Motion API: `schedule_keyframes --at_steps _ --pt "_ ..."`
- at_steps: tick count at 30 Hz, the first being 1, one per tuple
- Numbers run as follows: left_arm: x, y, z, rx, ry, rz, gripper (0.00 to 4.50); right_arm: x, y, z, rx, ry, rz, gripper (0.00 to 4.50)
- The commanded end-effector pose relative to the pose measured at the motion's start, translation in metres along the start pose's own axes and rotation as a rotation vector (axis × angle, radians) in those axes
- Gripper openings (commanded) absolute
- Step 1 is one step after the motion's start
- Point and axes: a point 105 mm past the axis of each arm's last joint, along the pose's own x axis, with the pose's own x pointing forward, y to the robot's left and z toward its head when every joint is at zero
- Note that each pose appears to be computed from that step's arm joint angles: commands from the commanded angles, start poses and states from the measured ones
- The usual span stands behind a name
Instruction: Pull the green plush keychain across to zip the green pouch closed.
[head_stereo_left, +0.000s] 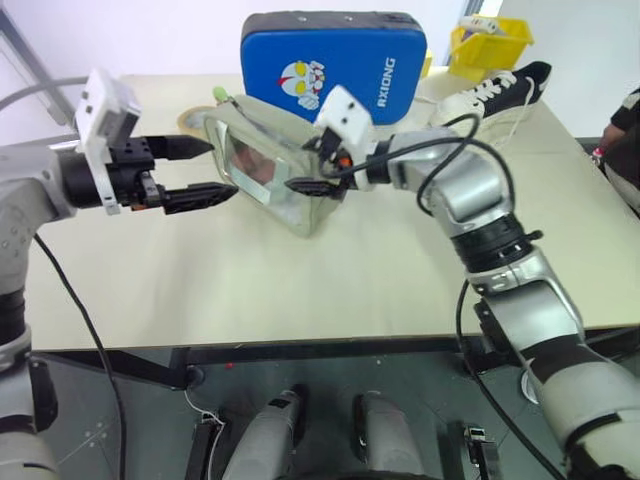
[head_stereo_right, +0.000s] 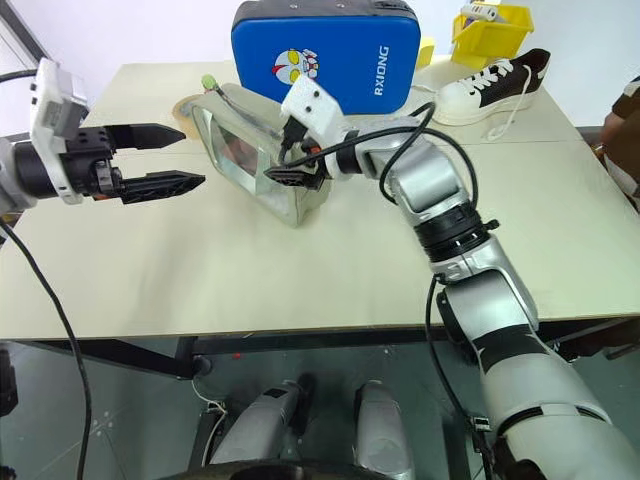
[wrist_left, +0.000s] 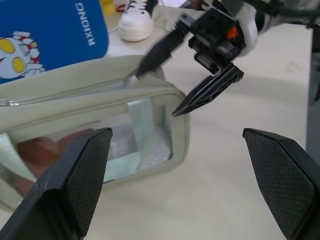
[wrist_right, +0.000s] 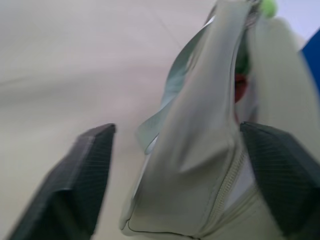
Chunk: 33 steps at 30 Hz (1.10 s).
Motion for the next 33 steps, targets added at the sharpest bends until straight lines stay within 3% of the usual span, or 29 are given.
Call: schedule_keyframes --at_steps 1,5,12,16,19,22,26,30,33 --pt "-0.008 0.0 0.009 0.031 -0.017 0.051 4.5 -0.003 -0.001 0.015 -0.107 -0.026 0.024 2.07" --pt "-0.01 0.001 0.009 0.029 -0.018 0.067 4.5 -0.01 -0.01 0.013 -0.172 -0.002 0.012 0.12" --pt "-0.005 0.008 0.013 0.024 -0.03 0.083 4.5 -0.069 -0.046 0.003 -0.541 0.136 0.008 0.04" --pt "-0.003 0.009 0.013 0.021 -0.036 0.084 4.5 -0.09 -0.063 -0.011 -0.556 0.172 -0.008 0.04" --pt "0.003 0.009 0.009 0.02 -0.036 0.07 4.5 -0.098 -0.071 -0.04 -0.466 0.189 -0.025 0.04" --pt "0.005 0.011 0.01 0.022 -0.039 0.068 4.5 -0.101 -0.074 -0.048 -0.422 0.182 -0.042 1.11" --pt "0.002 0.014 0.009 0.029 -0.033 0.078 4.5 -0.11 -0.088 -0.023 -0.414 0.156 -0.129 3.08" --pt "-0.002 0.015 0.008 0.031 -0.032 0.09 4.5 -0.11 -0.078 0.005 -0.397 0.107 -0.116 3.08" --pt "-0.003 0.014 0.008 0.03 -0.033 0.088 4.5 -0.089 -0.061 0.029 -0.346 0.028 -0.093 3.08"
